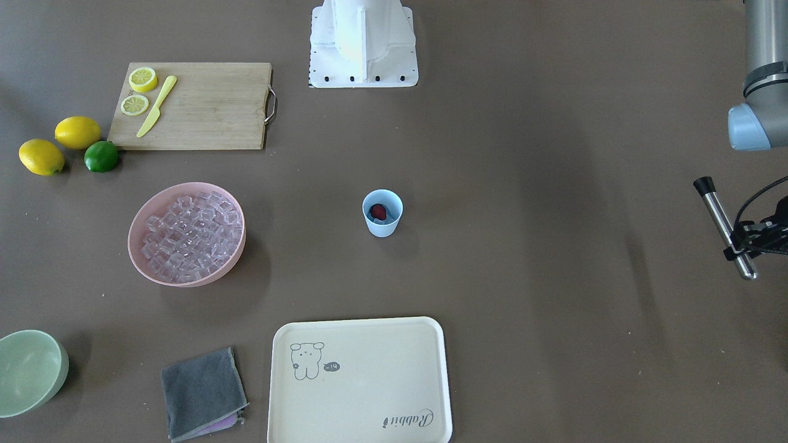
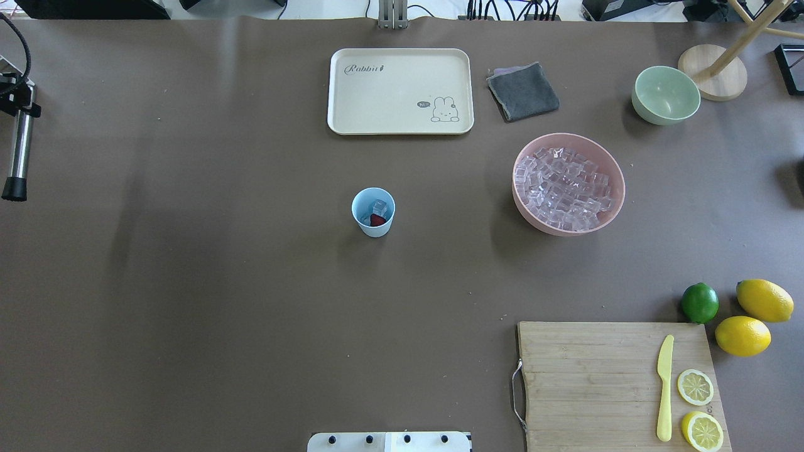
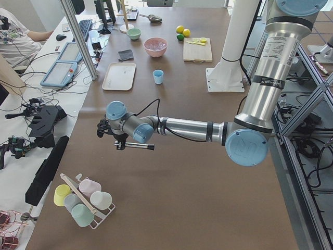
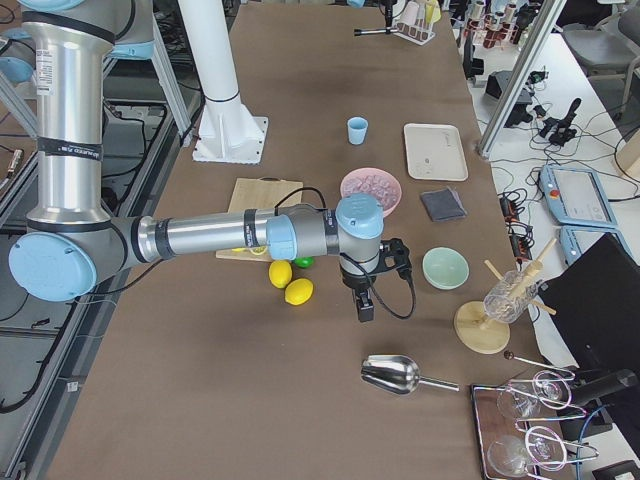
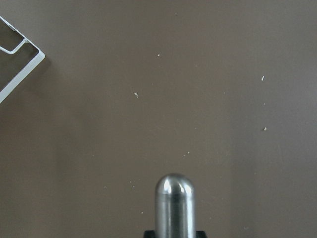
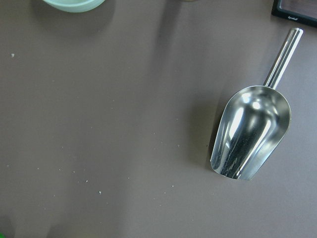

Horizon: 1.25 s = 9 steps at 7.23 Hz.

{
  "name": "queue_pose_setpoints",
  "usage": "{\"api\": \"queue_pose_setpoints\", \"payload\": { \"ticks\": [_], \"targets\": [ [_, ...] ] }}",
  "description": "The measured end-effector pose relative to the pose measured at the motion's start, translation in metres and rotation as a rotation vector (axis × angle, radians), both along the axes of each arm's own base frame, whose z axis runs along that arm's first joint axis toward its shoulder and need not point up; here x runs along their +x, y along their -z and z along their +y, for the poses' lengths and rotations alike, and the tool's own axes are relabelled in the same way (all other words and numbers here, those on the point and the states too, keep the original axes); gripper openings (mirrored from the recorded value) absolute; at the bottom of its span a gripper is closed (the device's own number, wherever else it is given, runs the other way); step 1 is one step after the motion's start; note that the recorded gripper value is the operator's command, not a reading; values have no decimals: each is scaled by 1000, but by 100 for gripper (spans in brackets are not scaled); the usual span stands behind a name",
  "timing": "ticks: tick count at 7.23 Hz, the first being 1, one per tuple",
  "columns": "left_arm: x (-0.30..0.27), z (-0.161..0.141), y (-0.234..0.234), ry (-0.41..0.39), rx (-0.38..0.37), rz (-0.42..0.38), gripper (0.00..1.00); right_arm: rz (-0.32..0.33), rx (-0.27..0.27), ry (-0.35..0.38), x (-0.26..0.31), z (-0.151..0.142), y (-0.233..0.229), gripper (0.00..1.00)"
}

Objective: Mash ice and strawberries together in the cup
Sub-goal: 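Lower the muddler onto the table and release it with the left gripper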

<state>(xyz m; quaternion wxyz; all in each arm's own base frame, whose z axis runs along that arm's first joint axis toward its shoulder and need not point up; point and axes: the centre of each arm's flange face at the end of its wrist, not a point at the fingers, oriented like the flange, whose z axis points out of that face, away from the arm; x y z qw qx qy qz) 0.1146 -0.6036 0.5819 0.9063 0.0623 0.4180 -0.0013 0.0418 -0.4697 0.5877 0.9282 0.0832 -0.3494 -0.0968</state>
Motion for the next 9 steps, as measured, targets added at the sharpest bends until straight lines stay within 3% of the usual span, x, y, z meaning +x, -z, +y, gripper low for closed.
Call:
{"api": "queue_pose_setpoints", "payload": {
  "ticks": [1,3,5,6,7,9],
  "targets": [
    [7,11,-14,-23,-10,-6,0,-1,0,0,0,-1,0,99],
    [24,23,-34,-58,-26,-21,27,-8,1,1,-1,-3,1,99],
    [30,32,-56,-74,-28,-28,29,-9,2,0,-1,-4,1,99],
    [36,36,-64,-85,-24,-28,75,-10,5,0,0,-3,2,99],
    [43,39,-70,-96,-19,-31,97,-11,7,-1,0,-1,3,99],
    [53,39,-65,-87,-1,-38,97,-11,6,-3,1,0,2,99]
  ]
}}
